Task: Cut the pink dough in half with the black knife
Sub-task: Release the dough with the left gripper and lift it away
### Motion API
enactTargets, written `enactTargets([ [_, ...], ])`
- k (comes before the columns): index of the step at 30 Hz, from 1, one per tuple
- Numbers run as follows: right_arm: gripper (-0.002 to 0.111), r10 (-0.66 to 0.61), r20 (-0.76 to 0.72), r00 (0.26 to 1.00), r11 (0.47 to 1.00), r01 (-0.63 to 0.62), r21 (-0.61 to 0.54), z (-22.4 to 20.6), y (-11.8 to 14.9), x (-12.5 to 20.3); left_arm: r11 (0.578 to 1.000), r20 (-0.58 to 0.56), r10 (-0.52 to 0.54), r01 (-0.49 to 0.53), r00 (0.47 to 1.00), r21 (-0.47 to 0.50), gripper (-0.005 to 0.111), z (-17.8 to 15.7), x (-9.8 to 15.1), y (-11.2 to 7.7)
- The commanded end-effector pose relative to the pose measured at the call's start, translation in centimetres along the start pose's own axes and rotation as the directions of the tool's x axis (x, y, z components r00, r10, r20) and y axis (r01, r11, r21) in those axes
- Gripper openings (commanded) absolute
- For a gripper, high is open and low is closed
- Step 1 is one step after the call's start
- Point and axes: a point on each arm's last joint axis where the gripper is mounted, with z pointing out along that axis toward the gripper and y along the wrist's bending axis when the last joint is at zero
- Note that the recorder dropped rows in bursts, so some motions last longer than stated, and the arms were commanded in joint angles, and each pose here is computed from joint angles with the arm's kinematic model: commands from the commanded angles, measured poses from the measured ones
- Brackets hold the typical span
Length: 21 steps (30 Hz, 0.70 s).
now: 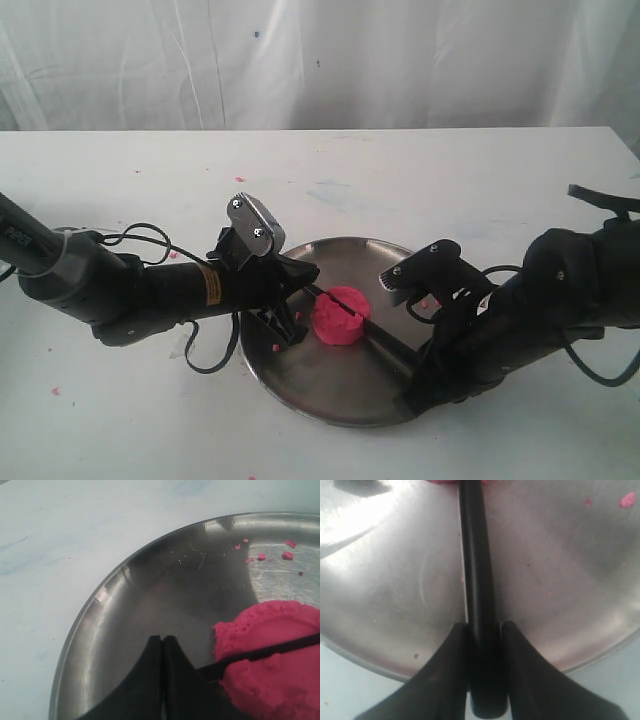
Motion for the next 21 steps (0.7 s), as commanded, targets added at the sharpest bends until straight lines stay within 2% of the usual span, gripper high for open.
enactTargets([
  [1, 0.000, 0.035, 0.047, 0.998, 0.999, -0.036, 0.029, 0.4, -0.4, -0.5, 0.999, -0.084, 0.022, -0.019, 0.996, 0.028, 0.000, 0.0, 1.4, -0.5],
  [21, 0.000, 0.039, 0.017, 0.999, 0.999, -0.040, 0.028, 1.4, -0.5, -0.2, 0.999, -0.090, 0.023, -0.021, 0.996, 0.029, 0.000, 0.0, 1.4, -0.5],
])
